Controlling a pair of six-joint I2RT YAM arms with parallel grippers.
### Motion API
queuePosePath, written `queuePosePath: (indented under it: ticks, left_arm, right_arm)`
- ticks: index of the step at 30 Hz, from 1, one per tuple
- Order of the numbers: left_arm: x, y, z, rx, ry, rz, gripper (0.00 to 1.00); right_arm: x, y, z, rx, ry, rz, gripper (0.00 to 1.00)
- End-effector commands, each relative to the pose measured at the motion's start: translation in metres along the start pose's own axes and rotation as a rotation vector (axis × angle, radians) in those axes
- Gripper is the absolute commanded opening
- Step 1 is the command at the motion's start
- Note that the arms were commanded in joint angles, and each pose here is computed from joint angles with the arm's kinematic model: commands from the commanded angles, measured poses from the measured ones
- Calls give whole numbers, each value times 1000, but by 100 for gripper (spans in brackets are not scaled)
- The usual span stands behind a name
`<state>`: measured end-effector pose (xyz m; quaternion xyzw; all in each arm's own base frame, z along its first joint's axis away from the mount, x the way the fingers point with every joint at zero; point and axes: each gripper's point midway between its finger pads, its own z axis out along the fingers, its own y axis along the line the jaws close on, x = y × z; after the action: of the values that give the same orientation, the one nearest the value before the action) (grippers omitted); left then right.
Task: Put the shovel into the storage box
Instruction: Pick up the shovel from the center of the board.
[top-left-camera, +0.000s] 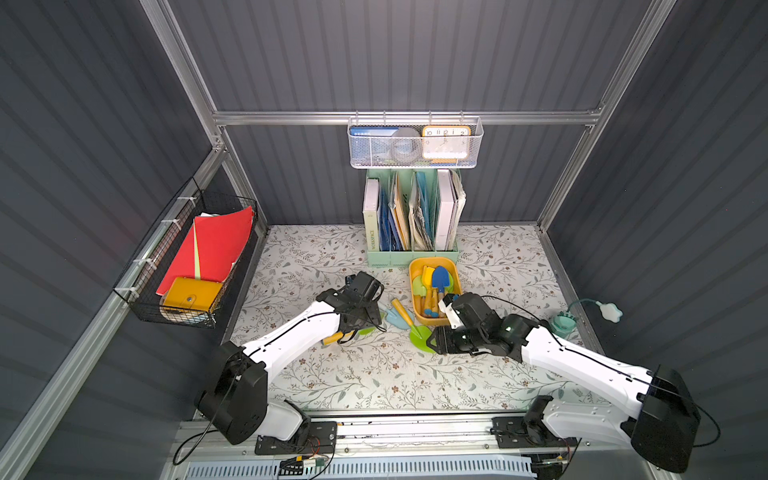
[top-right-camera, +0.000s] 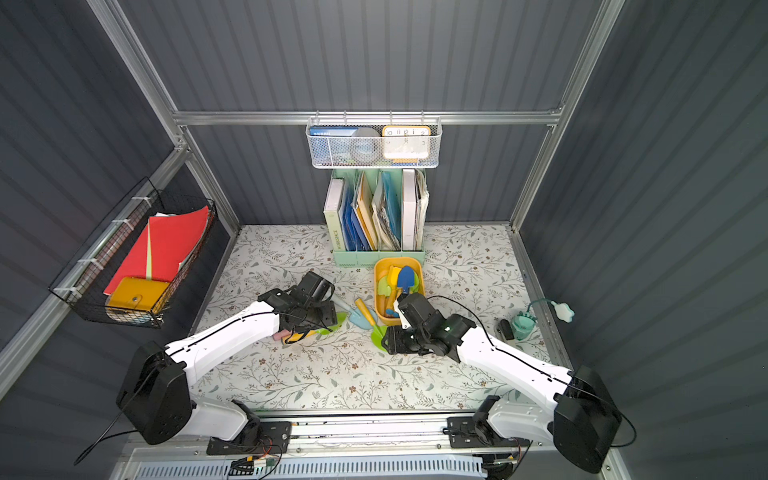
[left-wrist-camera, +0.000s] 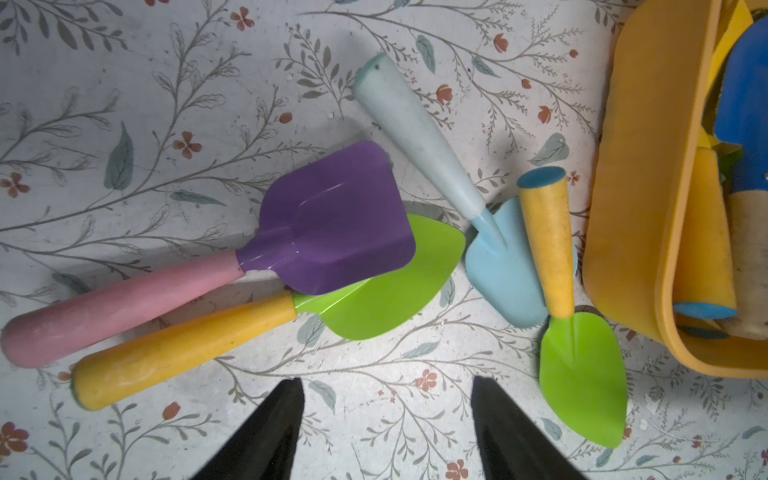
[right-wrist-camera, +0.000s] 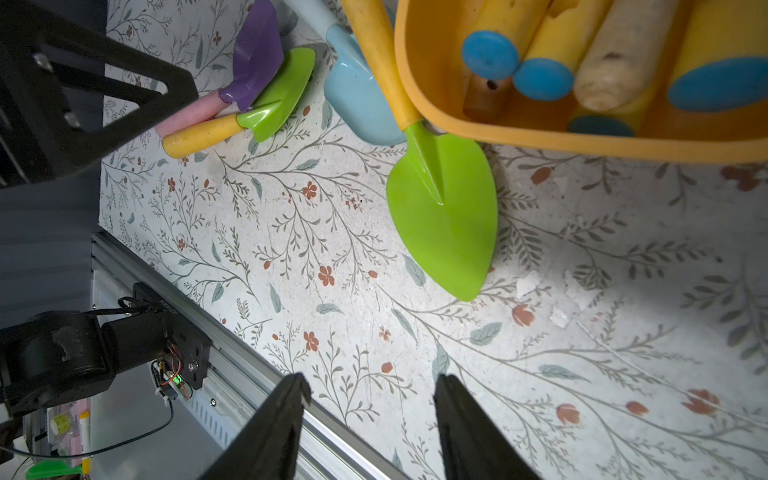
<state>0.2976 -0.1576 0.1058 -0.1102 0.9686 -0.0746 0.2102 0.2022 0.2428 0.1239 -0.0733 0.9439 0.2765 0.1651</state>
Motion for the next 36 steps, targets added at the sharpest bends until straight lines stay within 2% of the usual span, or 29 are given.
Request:
queuePosePath:
  ticks: [1,8,10,15,29,36]
  left_arm:
    - [3,22,3,-60,18,16,72]
    - [5,55,19,-142,54,-29,79]
    - [4,59,21,-148,49,-42,83]
    - [4,67,33,-141,70,-61,84]
    - [25,68,56,-114,146,-60,83]
    - [32,63,53,-72,164,-53,76]
  right_arm:
    - [-8,6,-5,-4,-33,-26,56]
    - [-5,5,-4,-2,-28,-28,56]
    - [-4,4,-4,-1,-27,-26,56]
    - [-7,7,-2,-16,-38,-26,56]
    - [-6,2,1,-1,-40,-12,55]
    - [-10,5,1,-2,-48,-16,55]
